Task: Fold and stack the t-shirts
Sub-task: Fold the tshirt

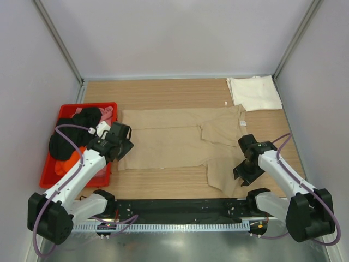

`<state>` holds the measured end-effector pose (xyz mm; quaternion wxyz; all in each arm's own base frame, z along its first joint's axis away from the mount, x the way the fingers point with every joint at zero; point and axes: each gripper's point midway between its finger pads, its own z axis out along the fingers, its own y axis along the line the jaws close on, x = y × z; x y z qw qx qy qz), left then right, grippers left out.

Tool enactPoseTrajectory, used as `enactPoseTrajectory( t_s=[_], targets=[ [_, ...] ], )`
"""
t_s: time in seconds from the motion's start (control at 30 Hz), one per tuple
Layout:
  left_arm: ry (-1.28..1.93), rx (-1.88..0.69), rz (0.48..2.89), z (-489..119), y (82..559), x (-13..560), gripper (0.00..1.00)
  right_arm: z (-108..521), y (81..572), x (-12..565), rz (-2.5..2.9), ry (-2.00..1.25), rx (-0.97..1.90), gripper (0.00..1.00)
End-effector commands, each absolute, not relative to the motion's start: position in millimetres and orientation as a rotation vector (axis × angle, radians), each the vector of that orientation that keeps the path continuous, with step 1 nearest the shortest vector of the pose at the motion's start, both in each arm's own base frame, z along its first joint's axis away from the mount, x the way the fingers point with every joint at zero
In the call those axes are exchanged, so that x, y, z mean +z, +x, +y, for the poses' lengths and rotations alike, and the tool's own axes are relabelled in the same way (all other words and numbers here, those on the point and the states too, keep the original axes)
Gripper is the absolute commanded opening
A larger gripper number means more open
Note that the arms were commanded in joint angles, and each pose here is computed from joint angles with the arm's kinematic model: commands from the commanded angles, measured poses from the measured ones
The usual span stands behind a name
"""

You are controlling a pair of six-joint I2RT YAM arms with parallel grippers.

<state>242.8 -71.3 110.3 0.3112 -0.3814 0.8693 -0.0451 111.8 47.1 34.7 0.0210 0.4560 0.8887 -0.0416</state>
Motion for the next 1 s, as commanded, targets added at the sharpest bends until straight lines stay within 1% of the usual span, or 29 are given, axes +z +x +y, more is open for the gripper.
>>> enactPoseTrajectory(
  t_s=[0.0, 0.13, 0.27, 0.47, 0.53, 0.57, 0.63, 0.67, 0.7, 0.87, 0.97],
  targets=[
    [-1.025, -0.123, 2.234, -68, 250, 124, 0.49, 49, 111, 39, 2.708, 1.473, -0.108, 0.45],
    [-1.024, -0.135, 2.235, -70, 252, 124, 0.49, 54, 113, 36, 2.722, 1.478, -0.09, 0.44],
    [-1.033, -0.126, 2.235, -69, 252, 122, 0.49, 64, 109, 19, 2.752, 1.508, -0.034, 0.43],
    [-1.036, -0.087, 2.24, -67, 254, 119, 0.49, 62, 106, 5, 2.762, 1.498, -0.088, 0.41],
    [-1.034, -0.075, 2.246, -66, 254, 117, 0.49, 60, 107, 3, 2.752, 1.495, -0.104, 0.36],
    [-1.036, -0.07, 2.245, -65, 253, 117, 0.49, 60, 108, 4, 2.743, 1.499, -0.106, 0.28],
    [-1.044, -0.052, 2.24, -63, 253, 116, 0.49, 58, 113, 6, 2.714, 1.494, -0.107, 0.17],
    [-1.047, -0.044, 2.238, -62, 253, 116, 0.48, 57, 113, 7, 2.707, 1.493, -0.11, 0.03],
    [-1.055, -0.03, 2.23, -59, 253, 117, 0.48, 54, 117, 11, 2.686, 1.478, -0.11, 0.01],
    [-1.092, 0.02, 2.231, -55, 251, 118, 0.46, 47, 134, 40, 2.587, 1.438, -0.095, 0.01],
    [-1.157, -0.033, 2.24, -64, 250, 116, 0.46, 38, 141, 53, 2.538, 1.409, -0.125, 0.01]
  ],
)
